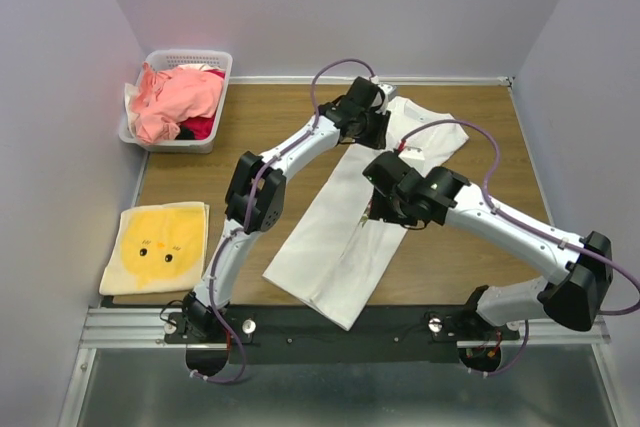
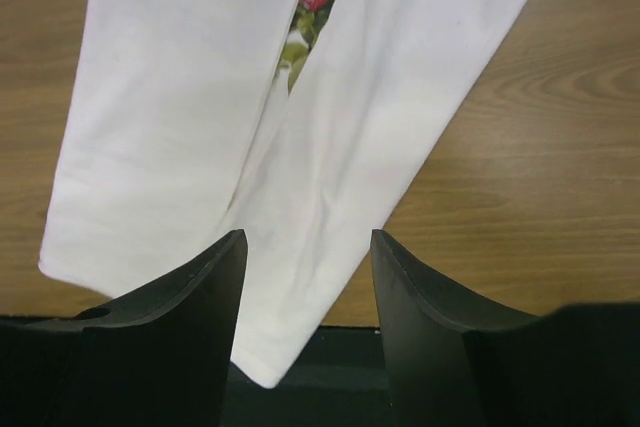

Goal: Fold and stack the t-shirts
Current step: Fold the tshirt

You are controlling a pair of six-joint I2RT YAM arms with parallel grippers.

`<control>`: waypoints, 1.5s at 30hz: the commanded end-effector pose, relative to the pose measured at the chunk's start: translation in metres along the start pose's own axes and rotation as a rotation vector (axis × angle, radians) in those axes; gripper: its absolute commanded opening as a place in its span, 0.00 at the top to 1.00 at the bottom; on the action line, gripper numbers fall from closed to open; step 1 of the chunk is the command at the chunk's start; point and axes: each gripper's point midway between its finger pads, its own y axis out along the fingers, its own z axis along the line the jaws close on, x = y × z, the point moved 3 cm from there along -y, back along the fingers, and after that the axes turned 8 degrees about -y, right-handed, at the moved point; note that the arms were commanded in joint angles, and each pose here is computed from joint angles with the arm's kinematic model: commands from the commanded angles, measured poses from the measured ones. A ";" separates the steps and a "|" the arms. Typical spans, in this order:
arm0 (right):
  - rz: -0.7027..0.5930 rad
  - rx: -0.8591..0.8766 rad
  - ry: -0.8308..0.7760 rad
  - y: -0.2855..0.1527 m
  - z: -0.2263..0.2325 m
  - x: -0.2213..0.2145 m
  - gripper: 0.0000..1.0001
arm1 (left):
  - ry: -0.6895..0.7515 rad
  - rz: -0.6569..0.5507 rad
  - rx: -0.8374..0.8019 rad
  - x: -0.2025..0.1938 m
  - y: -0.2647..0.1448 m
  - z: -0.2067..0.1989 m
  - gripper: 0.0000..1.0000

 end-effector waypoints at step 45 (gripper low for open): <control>0.041 -0.313 -0.020 0.065 -0.030 0.033 0.36 | -0.372 -0.037 0.631 -0.010 0.009 0.201 0.60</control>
